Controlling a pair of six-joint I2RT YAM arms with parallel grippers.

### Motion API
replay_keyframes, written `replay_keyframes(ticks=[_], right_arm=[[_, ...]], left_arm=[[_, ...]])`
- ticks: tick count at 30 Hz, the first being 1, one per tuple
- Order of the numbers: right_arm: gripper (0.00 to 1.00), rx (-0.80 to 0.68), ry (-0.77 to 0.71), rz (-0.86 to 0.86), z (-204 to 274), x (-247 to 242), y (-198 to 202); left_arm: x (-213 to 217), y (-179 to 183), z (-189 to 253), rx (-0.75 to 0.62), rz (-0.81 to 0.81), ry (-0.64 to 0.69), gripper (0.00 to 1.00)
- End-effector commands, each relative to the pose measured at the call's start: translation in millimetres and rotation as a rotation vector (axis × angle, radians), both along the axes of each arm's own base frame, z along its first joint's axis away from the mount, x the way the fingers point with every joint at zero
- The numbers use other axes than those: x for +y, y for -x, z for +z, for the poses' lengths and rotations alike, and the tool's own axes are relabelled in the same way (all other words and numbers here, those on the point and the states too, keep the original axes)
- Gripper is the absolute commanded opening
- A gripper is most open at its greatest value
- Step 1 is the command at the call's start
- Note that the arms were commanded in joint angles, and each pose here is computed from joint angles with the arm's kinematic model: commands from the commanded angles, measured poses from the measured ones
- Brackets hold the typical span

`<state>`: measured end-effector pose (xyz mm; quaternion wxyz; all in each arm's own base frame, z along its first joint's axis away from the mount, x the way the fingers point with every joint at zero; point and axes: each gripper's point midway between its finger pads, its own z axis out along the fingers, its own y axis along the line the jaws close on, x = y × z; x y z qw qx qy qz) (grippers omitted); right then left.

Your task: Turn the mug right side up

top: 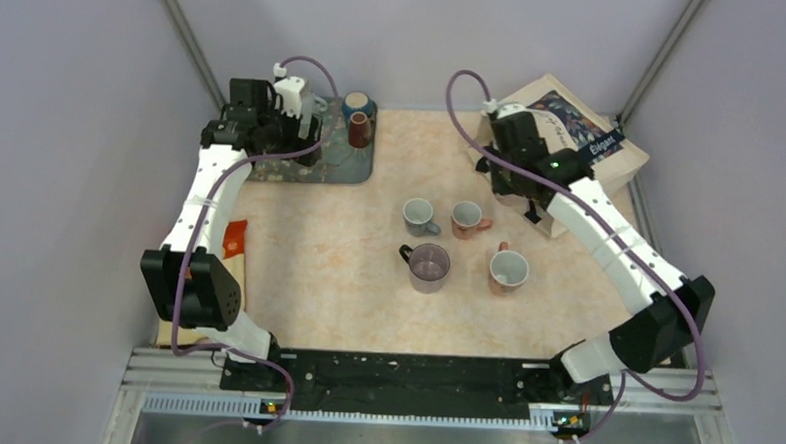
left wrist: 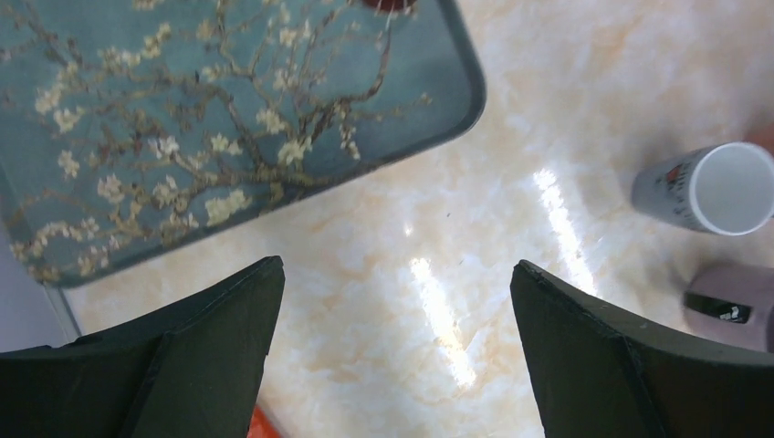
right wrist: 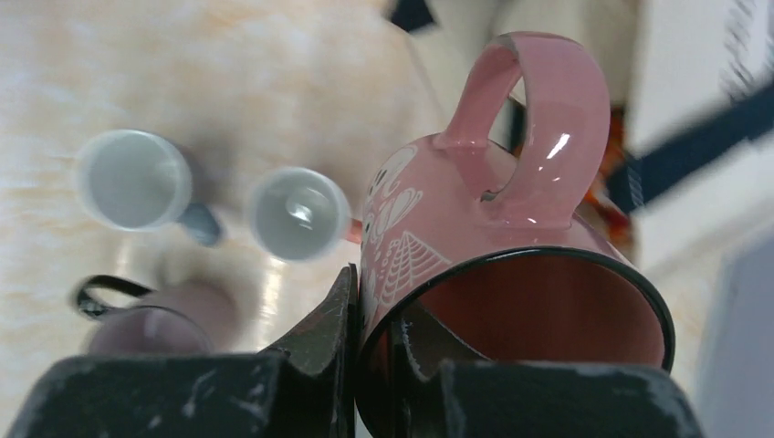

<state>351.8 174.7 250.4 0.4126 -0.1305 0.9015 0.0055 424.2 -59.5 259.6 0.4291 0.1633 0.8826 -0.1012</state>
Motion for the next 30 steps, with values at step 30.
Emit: replay_keyframes(ticks=[30], right_arm=[[0.00,0.390,-0.102,-0.560,-176.7,-166.8,79.4]], left_arm=[[-55.1,-102.2,-92.7,0.080,-0.028,-0.069,0.94]])
